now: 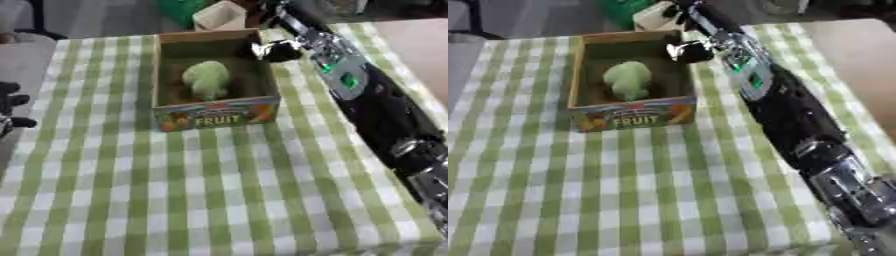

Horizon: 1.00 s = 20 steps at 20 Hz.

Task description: Pick up objects on the table and place them in the box.

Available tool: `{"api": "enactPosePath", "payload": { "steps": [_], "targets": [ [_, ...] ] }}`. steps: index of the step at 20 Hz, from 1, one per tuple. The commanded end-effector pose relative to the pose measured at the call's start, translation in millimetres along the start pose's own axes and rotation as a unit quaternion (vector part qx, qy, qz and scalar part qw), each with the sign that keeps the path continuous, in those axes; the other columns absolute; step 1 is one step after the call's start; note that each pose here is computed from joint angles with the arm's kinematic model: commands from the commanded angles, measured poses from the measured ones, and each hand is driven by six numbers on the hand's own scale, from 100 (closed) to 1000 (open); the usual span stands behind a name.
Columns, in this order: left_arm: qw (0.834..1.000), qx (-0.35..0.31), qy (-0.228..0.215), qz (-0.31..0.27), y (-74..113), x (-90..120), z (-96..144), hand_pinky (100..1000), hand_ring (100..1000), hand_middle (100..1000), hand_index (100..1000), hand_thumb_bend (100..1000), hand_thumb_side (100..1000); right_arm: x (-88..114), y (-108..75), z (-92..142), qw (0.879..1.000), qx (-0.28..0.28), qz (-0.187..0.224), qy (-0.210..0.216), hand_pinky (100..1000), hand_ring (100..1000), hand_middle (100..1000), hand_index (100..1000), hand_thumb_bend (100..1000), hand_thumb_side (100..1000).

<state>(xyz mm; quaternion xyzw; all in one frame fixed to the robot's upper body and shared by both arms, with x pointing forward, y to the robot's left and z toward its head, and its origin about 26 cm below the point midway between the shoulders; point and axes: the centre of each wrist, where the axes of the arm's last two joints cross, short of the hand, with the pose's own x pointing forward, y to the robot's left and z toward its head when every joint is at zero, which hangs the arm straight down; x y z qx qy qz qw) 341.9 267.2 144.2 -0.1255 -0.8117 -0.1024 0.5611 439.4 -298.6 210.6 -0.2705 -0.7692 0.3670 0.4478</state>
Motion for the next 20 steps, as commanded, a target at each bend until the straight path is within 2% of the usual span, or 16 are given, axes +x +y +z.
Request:
{"api": "enactPosePath", "payload": {
  "steps": [1, 4, 9, 20],
  "targets": [
    [1.0, 0.004, -0.013, -0.016, 6.2, 10.7, -1.4, 601, 787, 736, 727, 198, 213, 3.2, -36.5, 12.9, 0.998, -0.056, -0.012, -0.005, 712, 745, 749, 803, 100, 106],
    [1.0, 0.007, -0.013, -0.017, 7.0, 10.7, -1.1, 601, 787, 736, 727, 200, 214, -6.4, -41.4, 32.8, 0.996, -0.082, -0.036, 0.01, 693, 726, 735, 799, 100, 167],
    [1.0, 0.011, -0.014, -0.017, 8.0, 11.0, -0.8, 601, 787, 736, 727, 199, 214, -16.8, -43.2, 56.7, 0.991, -0.114, -0.065, 0.029, 687, 719, 727, 796, 100, 200],
    [1.0, 0.013, -0.013, -0.016, 8.2, 10.4, -0.1, 601, 786, 736, 726, 198, 216, -27.6, -46.1, 73.0, 0.983, -0.153, -0.088, 0.052, 681, 708, 715, 788, 100, 236]
  ]
}}
